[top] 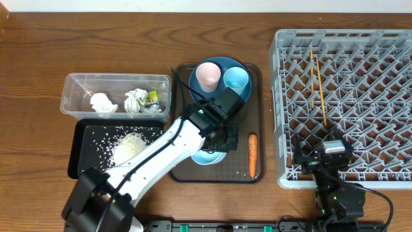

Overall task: Sort waste into correct bins and load items into the dishwasher rack
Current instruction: 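Carry the empty bowl back and set it on the brown tray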

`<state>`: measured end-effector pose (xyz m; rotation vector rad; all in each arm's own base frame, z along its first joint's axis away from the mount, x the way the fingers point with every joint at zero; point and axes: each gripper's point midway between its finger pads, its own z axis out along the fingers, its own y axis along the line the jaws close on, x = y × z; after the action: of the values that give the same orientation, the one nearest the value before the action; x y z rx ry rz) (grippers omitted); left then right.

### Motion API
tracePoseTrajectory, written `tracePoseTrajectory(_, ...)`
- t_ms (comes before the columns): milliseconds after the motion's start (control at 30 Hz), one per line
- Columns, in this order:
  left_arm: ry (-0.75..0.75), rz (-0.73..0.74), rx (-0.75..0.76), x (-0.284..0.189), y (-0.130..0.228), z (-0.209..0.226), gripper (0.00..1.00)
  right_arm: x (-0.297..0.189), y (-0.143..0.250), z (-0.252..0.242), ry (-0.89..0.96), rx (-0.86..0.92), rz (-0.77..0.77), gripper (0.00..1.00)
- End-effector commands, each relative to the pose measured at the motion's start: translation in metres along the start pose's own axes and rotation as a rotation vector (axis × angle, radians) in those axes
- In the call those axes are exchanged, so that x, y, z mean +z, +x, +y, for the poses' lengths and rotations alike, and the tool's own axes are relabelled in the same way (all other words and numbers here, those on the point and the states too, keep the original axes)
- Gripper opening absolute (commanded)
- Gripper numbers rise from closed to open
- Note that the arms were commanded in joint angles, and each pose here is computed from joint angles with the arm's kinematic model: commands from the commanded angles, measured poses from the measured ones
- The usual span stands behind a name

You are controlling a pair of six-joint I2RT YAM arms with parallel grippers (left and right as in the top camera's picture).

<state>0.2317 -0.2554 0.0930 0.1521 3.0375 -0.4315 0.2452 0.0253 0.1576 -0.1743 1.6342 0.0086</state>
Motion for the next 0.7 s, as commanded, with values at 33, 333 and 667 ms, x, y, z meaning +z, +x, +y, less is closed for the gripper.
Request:
tracePoseTrajectory(33, -0.053, -0.03, -0.021, 0.003, -0.006, 0.0083, 0.06, -0.0002, 0.0009, -0.0031, 0.011, -0.002, 0.002, 0.99)
tracePoseTrajectory(333, -0.052, -0.029, -0.012, 0.0089, -0.0023, 0.0076, 0.06, -0.0002, 0.0009, -0.0031, 0.011, -0.002, 0.002, 0.99)
tracePoseTrajectory(667, -0.135, -0.089, 0.01, 0.0104, -0.0064, 0.016, 0.06, -0.0002, 0.0009, -0.0031, 0.012, -0.002, 0.002, 0.99)
